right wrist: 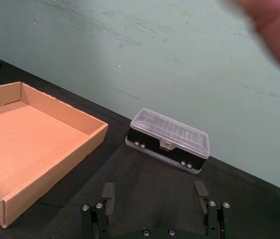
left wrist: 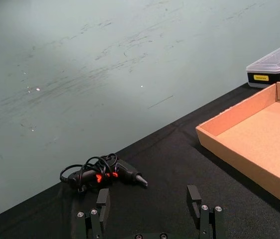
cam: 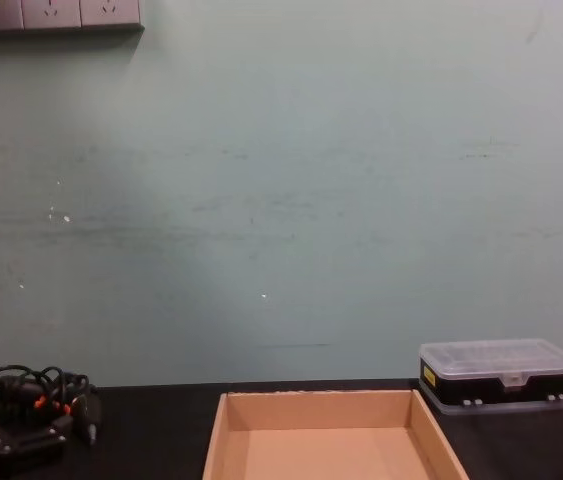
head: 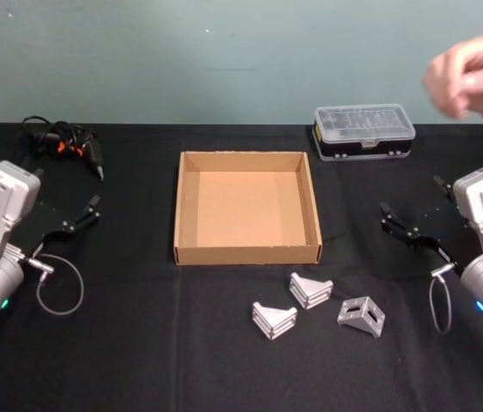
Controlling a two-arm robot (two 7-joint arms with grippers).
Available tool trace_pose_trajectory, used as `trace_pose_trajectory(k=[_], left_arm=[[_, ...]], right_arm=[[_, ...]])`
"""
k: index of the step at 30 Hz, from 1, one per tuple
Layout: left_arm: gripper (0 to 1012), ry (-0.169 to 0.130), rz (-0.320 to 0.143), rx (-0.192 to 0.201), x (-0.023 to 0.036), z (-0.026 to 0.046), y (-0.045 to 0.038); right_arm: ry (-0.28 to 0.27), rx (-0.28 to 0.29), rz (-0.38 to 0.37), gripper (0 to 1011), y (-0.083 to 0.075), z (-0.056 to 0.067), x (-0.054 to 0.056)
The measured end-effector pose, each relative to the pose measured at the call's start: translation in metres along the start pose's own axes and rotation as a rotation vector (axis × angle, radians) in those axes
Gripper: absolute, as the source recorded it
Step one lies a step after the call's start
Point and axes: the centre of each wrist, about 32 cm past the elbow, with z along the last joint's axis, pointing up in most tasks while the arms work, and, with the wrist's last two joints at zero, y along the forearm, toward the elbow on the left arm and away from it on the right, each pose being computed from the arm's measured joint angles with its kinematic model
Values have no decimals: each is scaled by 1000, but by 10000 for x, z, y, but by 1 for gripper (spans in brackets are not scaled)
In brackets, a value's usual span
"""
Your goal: Use one hand to pick up the angle iron from the table and place it into the box.
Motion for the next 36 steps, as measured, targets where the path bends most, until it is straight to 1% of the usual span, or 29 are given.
trace_pose_trajectory(k=[36], left_arm=[[1011,0,0,0,0,0,0]], right_arm=[[0,0,0,1002,0,0,0]])
